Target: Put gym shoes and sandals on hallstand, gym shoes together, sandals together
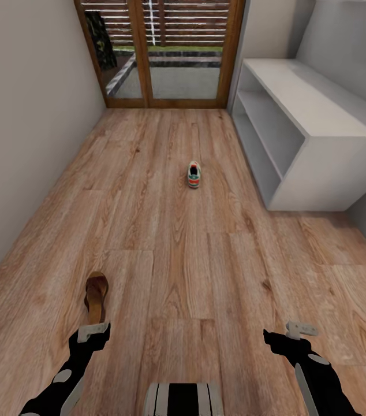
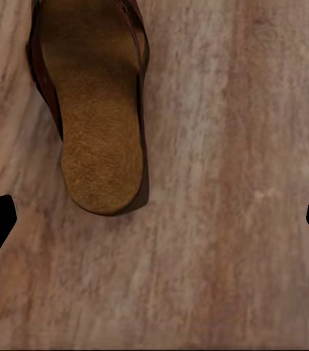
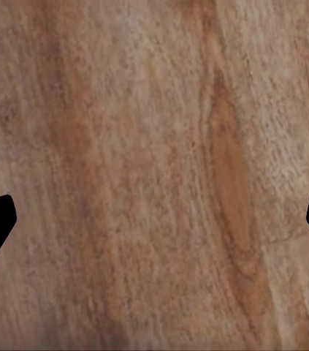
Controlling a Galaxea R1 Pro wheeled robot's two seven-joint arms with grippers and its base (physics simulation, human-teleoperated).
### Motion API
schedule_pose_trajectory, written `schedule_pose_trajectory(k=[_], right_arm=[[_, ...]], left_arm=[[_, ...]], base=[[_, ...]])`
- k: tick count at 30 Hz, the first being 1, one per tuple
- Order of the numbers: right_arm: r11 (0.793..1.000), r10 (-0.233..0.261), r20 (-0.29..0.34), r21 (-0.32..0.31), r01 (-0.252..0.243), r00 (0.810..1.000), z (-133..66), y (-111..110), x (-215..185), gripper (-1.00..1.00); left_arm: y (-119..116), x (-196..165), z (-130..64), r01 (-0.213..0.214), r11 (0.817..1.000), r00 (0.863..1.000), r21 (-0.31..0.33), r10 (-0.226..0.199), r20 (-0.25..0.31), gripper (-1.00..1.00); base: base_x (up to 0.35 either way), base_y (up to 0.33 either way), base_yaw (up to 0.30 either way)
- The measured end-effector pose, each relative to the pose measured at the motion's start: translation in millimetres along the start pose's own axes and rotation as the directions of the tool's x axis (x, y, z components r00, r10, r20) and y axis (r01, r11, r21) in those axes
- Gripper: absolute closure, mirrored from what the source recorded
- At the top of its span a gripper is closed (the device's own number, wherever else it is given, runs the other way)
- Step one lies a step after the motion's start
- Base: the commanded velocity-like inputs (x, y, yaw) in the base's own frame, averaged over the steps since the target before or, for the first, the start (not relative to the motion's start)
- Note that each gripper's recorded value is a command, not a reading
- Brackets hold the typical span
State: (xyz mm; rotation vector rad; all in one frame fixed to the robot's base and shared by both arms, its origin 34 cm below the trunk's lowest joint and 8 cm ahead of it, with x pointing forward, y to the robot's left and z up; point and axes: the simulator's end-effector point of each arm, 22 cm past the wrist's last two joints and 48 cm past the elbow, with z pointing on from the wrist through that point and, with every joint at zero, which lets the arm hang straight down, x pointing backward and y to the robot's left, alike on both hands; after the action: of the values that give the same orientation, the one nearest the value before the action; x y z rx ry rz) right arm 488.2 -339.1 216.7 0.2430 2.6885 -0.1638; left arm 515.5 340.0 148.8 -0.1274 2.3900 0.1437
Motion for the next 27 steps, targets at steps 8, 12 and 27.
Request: schedule_pose_trajectory(k=[8, 12, 27], right_arm=[[1.0, -0.007, -0.044, 0.006, 0.007, 0.999, 11.3, -1, 20, -1.0], [1.0, -0.01, -0.062, 0.009, 0.01, 0.998, 15.6, -2, 28, -1.0], [1.0, -0.012, -0.073, 0.011, 0.013, 0.997, 18.6, -2, 33, -1.0]], left_arm=[[1, 25, 3.5, -0.006, 1.0, 0.999, -0.002, 0.006, -0.044, -1.0], [1, 36, 4.6, -0.009, 1.0, 0.998, -0.003, 0.009, -0.062, -1.0], [2, 41, 5.3, -0.011, 1.0, 0.998, -0.004, 0.011, -0.059, -1.0]], base=[[0.0, 0.0, 0.11], [0.0, 0.0, 0.111], [0.039, 0.0, 0.054]])
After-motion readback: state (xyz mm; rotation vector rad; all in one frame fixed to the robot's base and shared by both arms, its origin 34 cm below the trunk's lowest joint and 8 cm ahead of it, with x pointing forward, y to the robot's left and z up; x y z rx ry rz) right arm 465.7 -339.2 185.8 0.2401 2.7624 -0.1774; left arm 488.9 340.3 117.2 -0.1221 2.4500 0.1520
